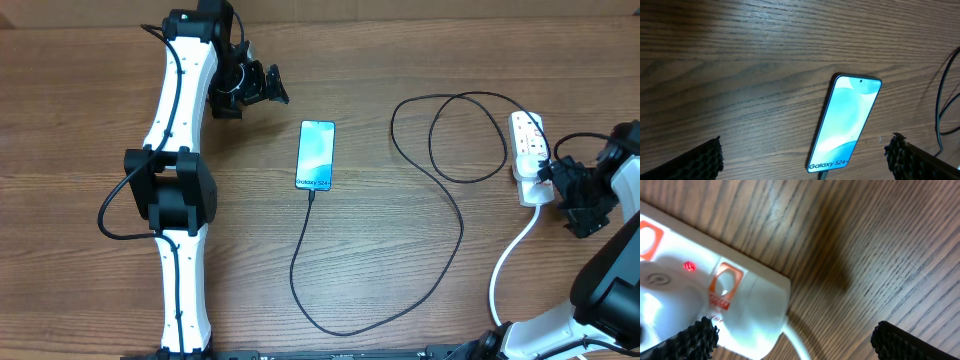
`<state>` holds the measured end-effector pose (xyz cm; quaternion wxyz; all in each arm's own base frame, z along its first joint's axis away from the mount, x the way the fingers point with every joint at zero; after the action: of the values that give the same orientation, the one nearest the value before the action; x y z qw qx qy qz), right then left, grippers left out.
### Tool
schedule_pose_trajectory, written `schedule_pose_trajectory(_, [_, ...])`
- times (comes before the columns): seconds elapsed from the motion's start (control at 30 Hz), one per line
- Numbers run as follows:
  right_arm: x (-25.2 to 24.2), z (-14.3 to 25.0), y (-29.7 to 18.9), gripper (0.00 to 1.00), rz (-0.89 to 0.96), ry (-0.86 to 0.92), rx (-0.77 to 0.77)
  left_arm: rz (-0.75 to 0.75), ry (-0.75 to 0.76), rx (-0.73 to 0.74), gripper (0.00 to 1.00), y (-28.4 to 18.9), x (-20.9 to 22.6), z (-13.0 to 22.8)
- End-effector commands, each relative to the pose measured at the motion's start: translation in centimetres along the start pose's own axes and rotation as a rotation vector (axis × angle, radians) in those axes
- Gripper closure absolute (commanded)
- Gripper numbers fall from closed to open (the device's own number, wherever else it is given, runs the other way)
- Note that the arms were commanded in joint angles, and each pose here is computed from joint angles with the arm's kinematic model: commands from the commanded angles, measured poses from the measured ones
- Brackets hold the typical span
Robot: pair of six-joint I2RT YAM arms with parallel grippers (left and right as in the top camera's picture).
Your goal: Plug charger to phone and switch on socket
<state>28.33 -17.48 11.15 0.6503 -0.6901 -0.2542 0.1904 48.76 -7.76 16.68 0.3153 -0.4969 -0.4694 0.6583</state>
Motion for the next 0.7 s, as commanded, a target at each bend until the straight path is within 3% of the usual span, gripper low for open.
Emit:
schedule_pose_trajectory(0.0, [-0.5,0.4,0.9,0.00,0.042,-0.002,-0.008,0.002,0.021,-0.019,0.00,-0.8,-0.6,0.3])
schedule_pose_trajectory(0.37, [-1.4,1.7,3.1,0.00,0.058,0.001,-0.010,0.002,0.021,-0.019,0.00,-0.8,-0.6,0.3])
schedule_pose_trajectory(0.67, [0.8,-0.4,-0.8,0.02,-0.045,-0.051,-0.005,0.002,0.021,-0.019,0.00,-0.8,-0.6,0.3])
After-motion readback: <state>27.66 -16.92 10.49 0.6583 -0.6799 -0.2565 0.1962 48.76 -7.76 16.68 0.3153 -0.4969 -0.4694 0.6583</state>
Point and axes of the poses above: each gripper's point midway between its finger pads, its own y axis out along the fingers, its own x axis along the line the jaws close on, z = x × y, the point moved 8 cm from there along -y, back along the fingers, and after that the axes turned 10 degrees about -y, right-handed, at the moved point
